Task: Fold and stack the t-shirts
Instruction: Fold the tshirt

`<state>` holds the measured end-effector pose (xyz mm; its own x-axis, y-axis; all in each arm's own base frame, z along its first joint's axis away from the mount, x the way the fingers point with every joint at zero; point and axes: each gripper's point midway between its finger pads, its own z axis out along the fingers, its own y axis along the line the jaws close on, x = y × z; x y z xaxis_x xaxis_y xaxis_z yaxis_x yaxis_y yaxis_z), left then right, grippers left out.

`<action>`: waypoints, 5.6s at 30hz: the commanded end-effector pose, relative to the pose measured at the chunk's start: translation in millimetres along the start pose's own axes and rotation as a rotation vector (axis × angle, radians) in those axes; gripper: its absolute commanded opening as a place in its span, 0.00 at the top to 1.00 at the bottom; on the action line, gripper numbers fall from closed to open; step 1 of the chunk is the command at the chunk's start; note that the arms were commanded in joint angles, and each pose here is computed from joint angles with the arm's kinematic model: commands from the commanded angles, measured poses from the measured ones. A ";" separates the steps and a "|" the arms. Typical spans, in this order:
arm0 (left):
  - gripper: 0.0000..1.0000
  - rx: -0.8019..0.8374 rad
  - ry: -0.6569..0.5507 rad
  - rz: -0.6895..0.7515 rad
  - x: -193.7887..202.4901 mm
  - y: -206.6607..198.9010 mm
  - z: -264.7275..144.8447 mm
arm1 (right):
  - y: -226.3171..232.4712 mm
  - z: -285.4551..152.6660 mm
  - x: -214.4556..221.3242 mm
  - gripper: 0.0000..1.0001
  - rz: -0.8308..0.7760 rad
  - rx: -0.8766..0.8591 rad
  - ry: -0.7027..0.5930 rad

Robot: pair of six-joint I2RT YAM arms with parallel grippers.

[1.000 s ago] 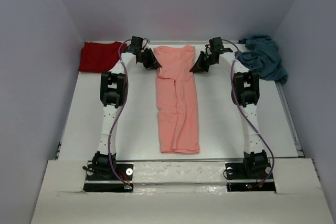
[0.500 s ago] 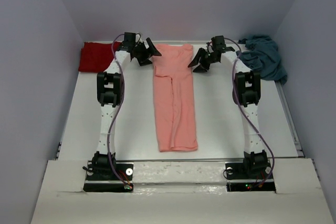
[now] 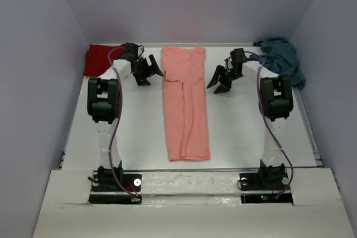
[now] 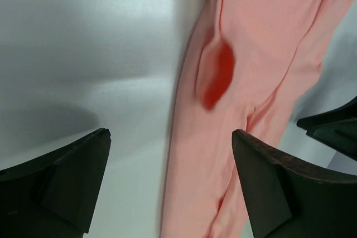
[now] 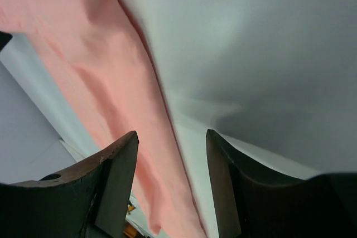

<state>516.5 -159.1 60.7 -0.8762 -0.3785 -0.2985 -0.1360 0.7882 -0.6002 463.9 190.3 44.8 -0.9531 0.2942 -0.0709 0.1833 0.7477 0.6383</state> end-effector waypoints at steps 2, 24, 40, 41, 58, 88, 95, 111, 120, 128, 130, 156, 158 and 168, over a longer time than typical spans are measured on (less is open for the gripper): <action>0.01 -0.047 0.037 0.025 56.6 0.6 -63.0 | -2.2 -44.2 55.8 0.43 -0.053 -0.002 0.041; 0.01 -0.010 0.293 -0.003 303.9 -14.5 -132.9 | -30.0 -93.6 303.7 0.45 -0.041 0.020 0.266; 0.01 -0.028 0.338 0.012 317.3 -22.5 -115.9 | 0.3 -81.5 330.5 0.47 -0.071 0.012 0.328; 0.01 -0.026 0.340 0.013 317.6 -23.0 -115.1 | 0.0 -79.5 333.8 0.47 -0.075 0.014 0.342; 0.01 -0.046 0.397 0.050 326.2 -18.9 -108.6 | -7.2 -35.2 347.6 0.51 -0.126 0.142 0.425; 0.01 -0.271 0.490 0.120 335.7 29.8 -96.3 | -37.0 -33.4 348.1 0.88 -0.207 0.424 0.404; 0.01 -0.276 0.500 0.125 337.0 32.6 -95.4 | -42.8 -37.2 345.7 1.00 -0.214 0.468 0.399; 0.01 -0.286 0.514 0.129 341.3 38.0 -95.5 | -53.0 -43.0 345.5 1.00 -0.239 0.511 0.406; 0.04 -0.239 0.455 0.142 320.0 1.7 -133.3 | -36.4 -43.3 342.2 1.00 -0.259 0.466 0.409; 0.87 -0.189 0.497 0.112 342.8 5.8 -163.8 | -24.6 -43.1 338.1 1.00 -0.283 0.430 0.401; 0.80 -0.174 0.507 0.079 352.5 10.5 -165.3 | -22.9 -43.8 338.0 1.00 -0.287 0.423 0.400; 0.03 0.015 0.462 -0.121 389.3 3.3 -153.5 | -14.0 -96.3 337.6 0.28 -0.019 -0.067 0.345; 0.03 0.026 0.442 -0.131 388.3 0.2 -147.4 | -10.0 -90.4 335.2 0.28 0.007 -0.116 0.339; 0.03 0.041 0.454 -0.182 403.0 5.6 -130.5 | -24.8 -68.5 334.9 0.31 0.080 -0.136 0.317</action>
<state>98.2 -236.3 35.2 -0.9514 -0.2561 0.1712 -0.3058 0.7177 -0.6256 108.6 219.2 55.4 -0.9612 0.1242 0.2461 0.2620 0.6898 0.6749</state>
